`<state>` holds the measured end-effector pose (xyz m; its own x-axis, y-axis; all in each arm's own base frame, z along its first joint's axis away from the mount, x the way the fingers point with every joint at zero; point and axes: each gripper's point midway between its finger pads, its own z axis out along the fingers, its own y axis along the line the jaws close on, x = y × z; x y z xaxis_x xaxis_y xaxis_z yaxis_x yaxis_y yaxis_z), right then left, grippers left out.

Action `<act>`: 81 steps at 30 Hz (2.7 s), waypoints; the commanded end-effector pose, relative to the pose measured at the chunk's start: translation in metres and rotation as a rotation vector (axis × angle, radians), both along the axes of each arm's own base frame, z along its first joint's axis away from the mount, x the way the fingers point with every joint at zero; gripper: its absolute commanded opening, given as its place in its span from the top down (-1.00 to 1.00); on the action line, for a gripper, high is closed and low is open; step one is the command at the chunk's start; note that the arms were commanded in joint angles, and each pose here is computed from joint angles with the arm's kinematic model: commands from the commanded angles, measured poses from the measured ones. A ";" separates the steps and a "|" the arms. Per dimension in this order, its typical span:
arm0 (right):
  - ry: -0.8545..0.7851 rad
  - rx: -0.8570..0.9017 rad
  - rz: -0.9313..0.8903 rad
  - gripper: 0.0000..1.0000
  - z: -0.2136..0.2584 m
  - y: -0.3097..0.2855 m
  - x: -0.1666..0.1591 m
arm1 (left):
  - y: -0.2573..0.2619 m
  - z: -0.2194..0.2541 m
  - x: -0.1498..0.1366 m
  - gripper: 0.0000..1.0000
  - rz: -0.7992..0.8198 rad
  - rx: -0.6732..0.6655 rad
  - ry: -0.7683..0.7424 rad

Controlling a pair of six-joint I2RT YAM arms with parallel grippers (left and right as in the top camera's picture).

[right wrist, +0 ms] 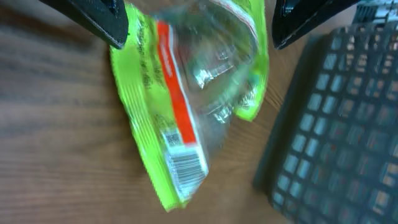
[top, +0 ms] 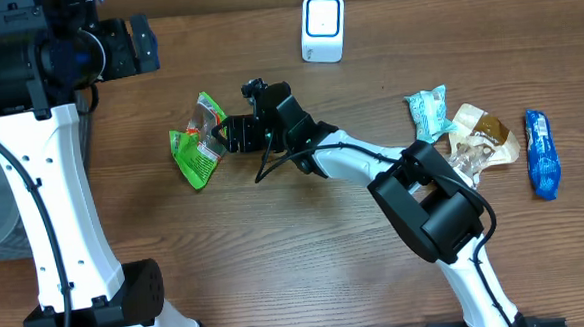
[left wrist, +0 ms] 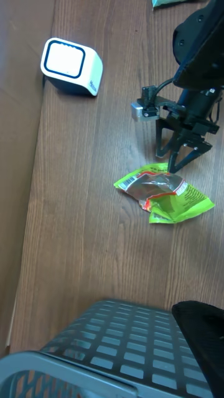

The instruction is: Scan the item barcode

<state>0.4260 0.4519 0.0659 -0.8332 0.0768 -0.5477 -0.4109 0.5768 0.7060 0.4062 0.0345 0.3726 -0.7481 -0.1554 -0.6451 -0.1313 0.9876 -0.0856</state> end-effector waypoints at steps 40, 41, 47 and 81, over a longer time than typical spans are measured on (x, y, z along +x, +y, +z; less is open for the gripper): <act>-0.149 -0.336 -0.025 -0.82 0.030 0.052 0.006 | 0.001 -0.002 0.002 -0.99 0.009 -0.005 0.004; -0.151 -0.342 -0.032 -0.82 0.023 0.053 0.008 | 0.001 -0.002 0.002 -0.99 0.009 -0.004 0.004; -0.146 -0.390 -0.079 -0.82 -0.048 0.048 0.027 | 0.001 -0.002 0.002 -1.00 0.009 -0.004 0.004; 0.380 -0.336 0.233 -0.93 -0.012 -0.149 -0.021 | 0.001 -0.002 0.002 -0.99 0.009 -0.005 0.004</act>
<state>0.4214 0.2920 0.0725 -0.9305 -0.2785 -0.2378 -0.3657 0.7411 0.5631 0.4062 0.0345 0.3726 -0.7481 -0.1550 -0.6452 -0.1310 0.9877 -0.0854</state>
